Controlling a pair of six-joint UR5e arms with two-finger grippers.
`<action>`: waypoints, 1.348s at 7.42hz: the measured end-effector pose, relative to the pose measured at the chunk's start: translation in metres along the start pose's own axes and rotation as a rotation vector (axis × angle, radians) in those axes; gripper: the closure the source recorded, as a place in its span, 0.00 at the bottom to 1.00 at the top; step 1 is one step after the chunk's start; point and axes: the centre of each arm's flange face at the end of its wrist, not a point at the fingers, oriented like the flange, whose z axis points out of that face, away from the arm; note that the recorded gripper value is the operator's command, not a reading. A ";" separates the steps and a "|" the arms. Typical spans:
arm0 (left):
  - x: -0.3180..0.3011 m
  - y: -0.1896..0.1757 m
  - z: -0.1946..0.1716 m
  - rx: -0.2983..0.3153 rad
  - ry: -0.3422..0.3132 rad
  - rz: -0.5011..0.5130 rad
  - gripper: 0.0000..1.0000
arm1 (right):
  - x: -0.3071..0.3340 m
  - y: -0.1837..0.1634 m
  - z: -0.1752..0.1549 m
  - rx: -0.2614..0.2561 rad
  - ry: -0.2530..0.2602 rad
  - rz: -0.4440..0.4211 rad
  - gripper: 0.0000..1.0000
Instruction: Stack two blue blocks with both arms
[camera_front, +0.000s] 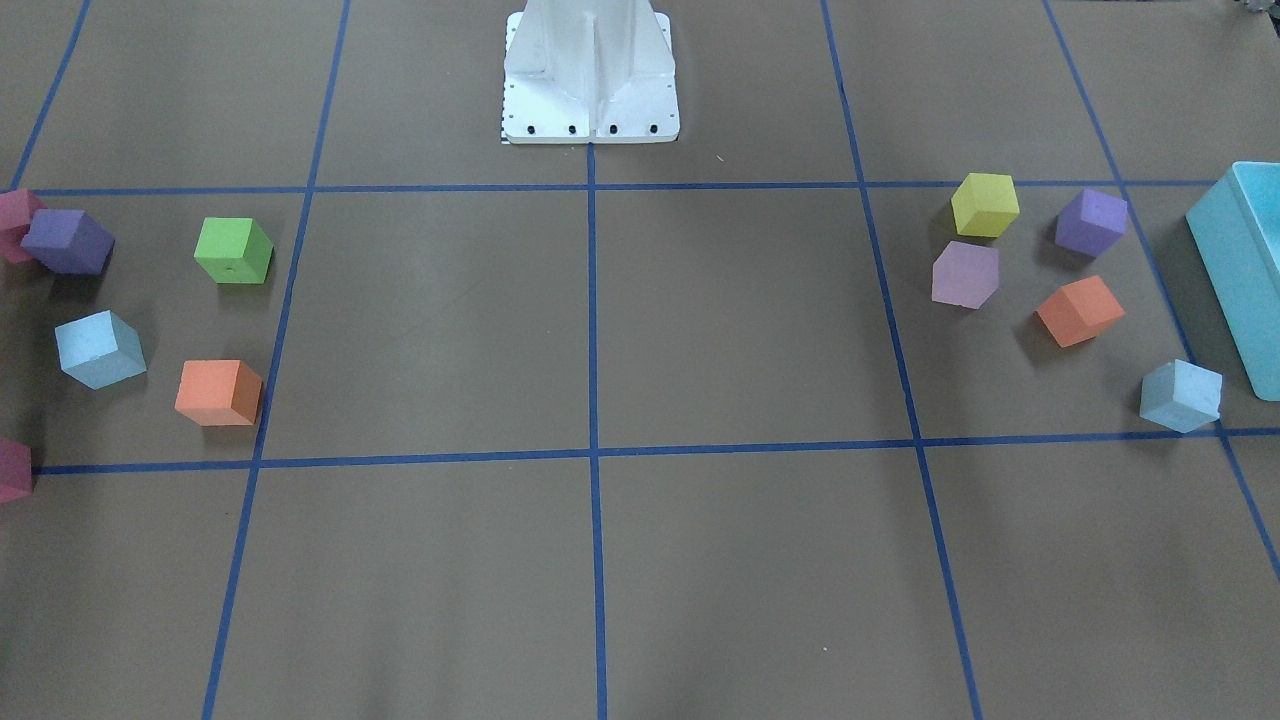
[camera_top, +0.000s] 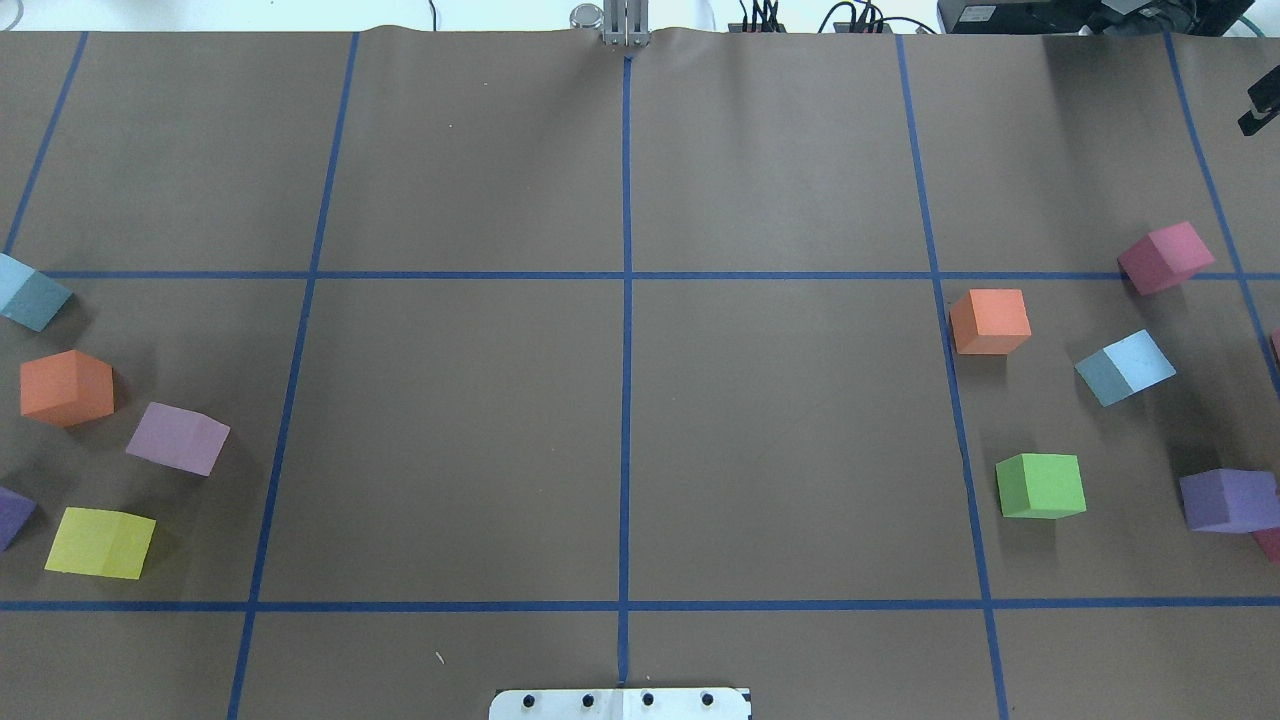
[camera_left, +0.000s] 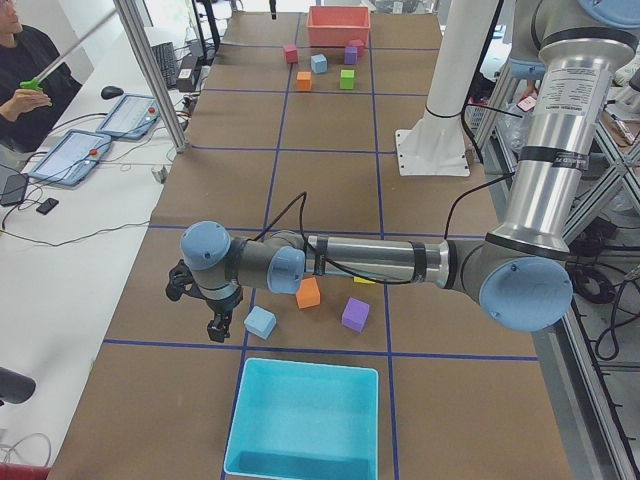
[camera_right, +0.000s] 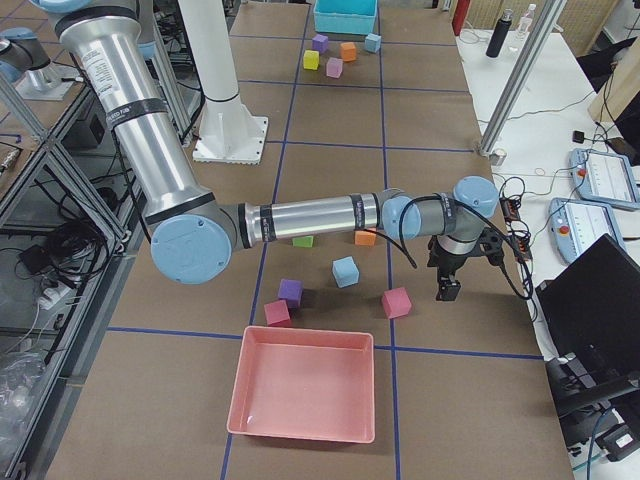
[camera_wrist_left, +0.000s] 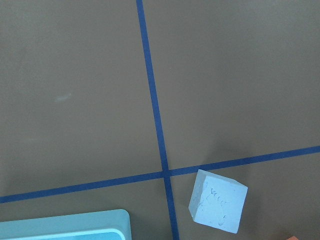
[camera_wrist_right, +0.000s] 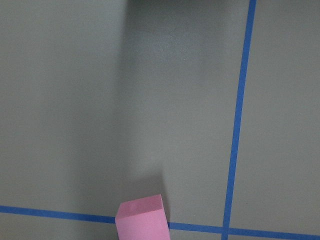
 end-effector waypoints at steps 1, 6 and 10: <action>0.000 0.000 0.000 0.000 0.000 0.000 0.02 | -0.001 -0.001 -0.001 0.002 -0.001 0.000 0.00; 0.001 0.001 -0.001 0.003 0.000 0.004 0.02 | -0.051 -0.037 -0.027 0.078 0.060 -0.027 0.00; 0.005 -0.003 -0.004 0.007 0.000 -0.008 0.02 | -0.063 -0.040 -0.032 0.084 0.006 0.029 0.00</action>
